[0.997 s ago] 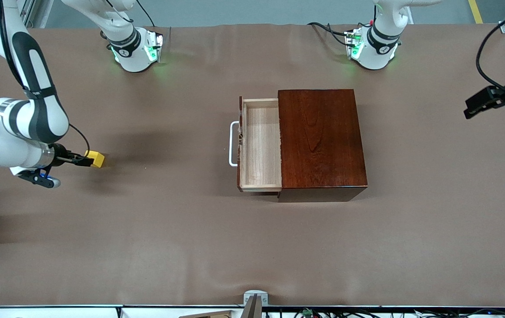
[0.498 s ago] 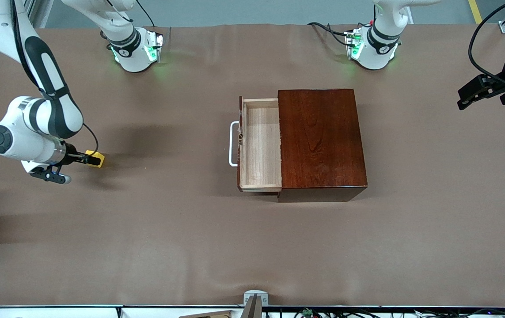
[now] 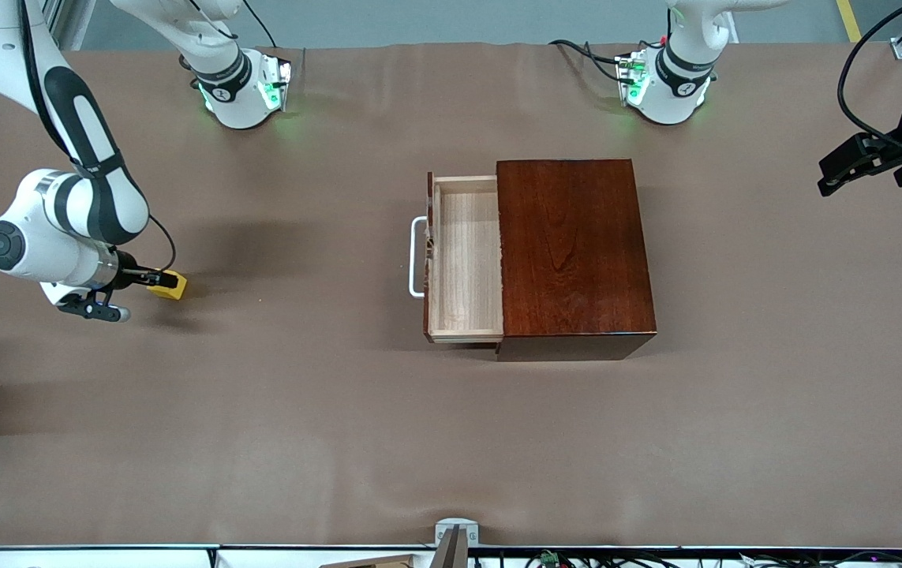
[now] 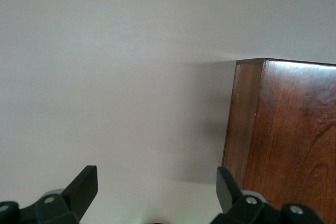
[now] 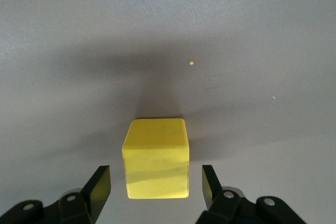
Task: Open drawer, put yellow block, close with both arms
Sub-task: 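Lower the right gripper onto the yellow cube and close it, then lift the yellow cube with the right gripper and carry it over the drawer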
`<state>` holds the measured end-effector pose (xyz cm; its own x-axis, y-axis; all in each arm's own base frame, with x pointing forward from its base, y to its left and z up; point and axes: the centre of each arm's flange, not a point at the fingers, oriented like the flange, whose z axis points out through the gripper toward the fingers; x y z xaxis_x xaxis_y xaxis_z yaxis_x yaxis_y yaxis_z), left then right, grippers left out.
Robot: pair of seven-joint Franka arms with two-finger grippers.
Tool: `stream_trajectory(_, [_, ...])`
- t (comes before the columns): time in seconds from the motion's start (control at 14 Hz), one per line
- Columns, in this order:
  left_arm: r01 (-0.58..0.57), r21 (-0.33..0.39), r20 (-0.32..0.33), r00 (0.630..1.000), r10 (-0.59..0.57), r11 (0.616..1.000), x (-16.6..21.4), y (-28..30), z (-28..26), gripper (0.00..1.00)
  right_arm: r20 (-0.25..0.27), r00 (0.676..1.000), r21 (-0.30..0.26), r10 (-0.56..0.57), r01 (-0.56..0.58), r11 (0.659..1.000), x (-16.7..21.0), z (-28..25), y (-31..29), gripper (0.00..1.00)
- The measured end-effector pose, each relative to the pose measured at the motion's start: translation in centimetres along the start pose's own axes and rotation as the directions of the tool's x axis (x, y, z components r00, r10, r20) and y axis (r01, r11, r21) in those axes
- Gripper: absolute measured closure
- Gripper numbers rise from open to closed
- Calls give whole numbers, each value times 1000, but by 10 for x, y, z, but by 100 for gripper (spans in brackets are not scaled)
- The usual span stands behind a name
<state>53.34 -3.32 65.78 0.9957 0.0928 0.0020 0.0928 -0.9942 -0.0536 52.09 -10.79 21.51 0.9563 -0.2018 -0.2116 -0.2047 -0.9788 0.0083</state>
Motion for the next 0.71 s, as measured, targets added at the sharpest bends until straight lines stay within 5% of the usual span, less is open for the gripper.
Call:
stream_trajectory(0.14, [-1,0,-2,1000,1,1000,-1,0,-1,0,3,1000,0,0,0,1000,-1,1,0,34])
stream_trajectory(0.71, [-7,-1,-12,1000,7,1000,-4,3,-6,0,-11,1000,-2,-3,3,1000,-6,10,0,45])
